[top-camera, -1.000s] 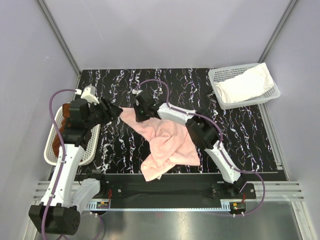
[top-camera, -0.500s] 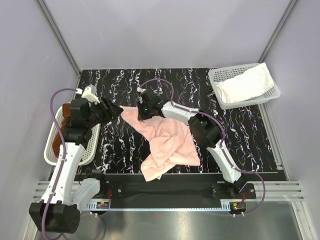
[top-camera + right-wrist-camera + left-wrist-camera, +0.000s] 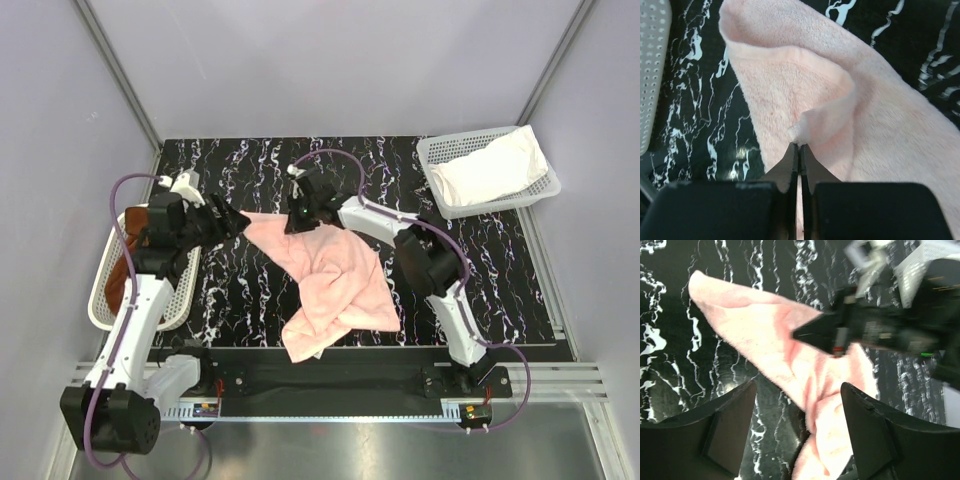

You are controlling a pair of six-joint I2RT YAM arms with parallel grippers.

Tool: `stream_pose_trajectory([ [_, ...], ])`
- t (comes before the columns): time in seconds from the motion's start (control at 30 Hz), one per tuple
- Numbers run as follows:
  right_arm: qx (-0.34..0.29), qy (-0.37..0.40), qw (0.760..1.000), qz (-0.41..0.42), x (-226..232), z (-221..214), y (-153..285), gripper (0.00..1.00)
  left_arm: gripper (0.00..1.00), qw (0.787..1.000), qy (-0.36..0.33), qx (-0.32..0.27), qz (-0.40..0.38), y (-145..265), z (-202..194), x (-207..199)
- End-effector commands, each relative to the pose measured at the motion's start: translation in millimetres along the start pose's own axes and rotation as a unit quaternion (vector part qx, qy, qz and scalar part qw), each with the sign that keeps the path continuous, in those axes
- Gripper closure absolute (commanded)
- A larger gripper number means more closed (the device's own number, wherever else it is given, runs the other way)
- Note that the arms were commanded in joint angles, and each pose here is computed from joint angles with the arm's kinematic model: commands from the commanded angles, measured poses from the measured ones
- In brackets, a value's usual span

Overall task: Fold and stack the towels
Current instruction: Flatten out the crumpled towel

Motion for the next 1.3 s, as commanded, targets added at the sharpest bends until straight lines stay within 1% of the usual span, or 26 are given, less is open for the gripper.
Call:
stream_pose_trajectory([
  [0.0,-0.052,0.022,0.998,-0.015,-0.5,34.3,75.0,1.0,0.23,0.999,-0.032,0.003,0.0,-3.4,11.2,-3.8],
  [0.03,-0.033,0.011,0.999,-0.033,-8.5,27.4,86.4,1.0,0.21,0.999,-0.038,0.011,-0.001,-5.3,12.0,-3.8],
  [0.07,-0.039,-0.002,0.998,-0.049,-23.8,32.0,108.6,1.0,0.15,0.999,-0.043,0.013,-0.008,-6.7,16.1,-7.1],
  [0.1,-0.01,-0.018,0.998,-0.065,-38.5,17.9,116.9,1.0,0.13,0.999,-0.04,0.029,0.002,-16.3,16.4,-2.6],
  [0.13,-0.002,-0.028,0.997,-0.075,-50.6,13.7,125.1,1.0,0.12,0.998,-0.036,0.048,-0.015,-20.8,15.7,-4.2],
  [0.17,-0.003,-0.029,0.997,-0.077,-58.3,12.7,136.7,1.0,0.12,0.998,-0.035,0.055,-0.018,-26.0,17.8,-4.7],
  [0.2,0.007,-0.045,0.995,-0.092,-80.9,5.5,144.4,1.0,0.11,0.997,-0.027,0.076,-0.019,-39.2,20.1,-3.0],
  [0.23,0.02,-0.041,0.994,-0.101,-90.2,0.2,150.3,1.0,0.11,0.995,-0.021,0.094,-0.04,-45.1,20.4,-5.9],
  [0.3,0.033,-0.044,0.991,-0.122,-115.2,-6.9,162.9,1.0,0.12,0.992,-0.02,0.119,-0.042,-66.3,27.5,-9.2],
  [0.33,0.037,-0.048,0.99,-0.127,-123.6,-9.7,165.0,1.0,0.12,0.989,-0.035,0.137,-0.034,-74.3,23.6,-11.1],
  [0.4,0.047,-0.052,0.989,-0.133,-141.2,-13.8,169.1,1.0,0.13,0.987,-0.05,0.151,-0.02,-87.5,25.9,-15.9],
  [0.43,0.052,-0.057,0.988,-0.134,-146.7,-16.8,166.5,1.0,0.14,0.985,-0.063,0.164,0.004,-102.5,27.8,-14.6],
  [0.47,0.055,-0.06,0.986,-0.144,-152.2,-18.5,165.3,1.0,0.14,0.982,-0.08,0.173,0.008,-110.5,25.3,-21.9],
  [0.53,0.066,-0.072,0.983,-0.157,-163.9,-22.2,163.9,1.0,0.17,0.977,-0.098,0.184,0.036,-136.9,31.8,-22.3],
  [0.57,0.076,-0.078,0.981,-0.161,-169.4,-25.6,160.0,1.0,0.18,0.974,-0.095,0.2,0.044,-145.3,30.7,-20.4],
  [0.67,0.076,-0.082,0.979,-0.17,-176.9,-27.2,161.0,1.0,0.24,0.971,-0.107,0.212,0.039,-180.0,44.9,-26.2],
  [0.73,0.071,-0.084,0.981,-0.162,-177.4,-27.4,160.8,1.0,0.25,0.969,-0.134,0.207,0.032,-197.3,54.8,-31.7],
  [0.77,0.068,-0.085,0.982,-0.157,-177.3,-27.4,160.5,1.0,0.26,0.969,-0.147,0.195,0.027,-213.9,64.5,-36.3],
  [0.83,0.067,-0.09,0.982,-0.153,-176.7,-28.7,159.2,1.0,0.28,0.967,-0.17,0.185,0.05,-234.6,67.3,-34.3],
  [0.93,0.059,-0.097,0.983,-0.146,-175.3,-30.7,157.8,1.0,0.3,0.966,-0.181,0.177,0.043,-268.4,69.7,-33.5],
  [1.03,0.049,-0.104,0.985,-0.127,-171.2,-29.9,157.8,1.0,0.34,0.965,-0.188,0.179,0.025,-297.4,59.3,-28.5],
  [1.1,0.043,-0.106,0.986,-0.12,-170.3,-28.8,157.2,1.0,0.34,0.963,-0.186,0.19,0.035,-312.3,46.3,-19.7],
  [1.17,0.039,-0.103,0.986,-0.123,-170.4,-26.2,158.2,1.0,0.35,0.963,-0.174,0.203,0.037,-319.8,35.3,-14.2],
  [1.27,0.035,-0.097,0.986,-0.128,-171.3,-23.1,159.1,1.0,0.37,0.958,-0.163,0.235,0.017,-328.7,10.6,-7.3],
])
Point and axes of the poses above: each gripper's point midway between its finger pads, its own y axis back along the fingers, its own x axis along the line the jaws close on, z = x × y, the point moved 10 cm from there along y, back along the fingers, and after that the axes turned 10 degrees about y, right-handed, at the moved point
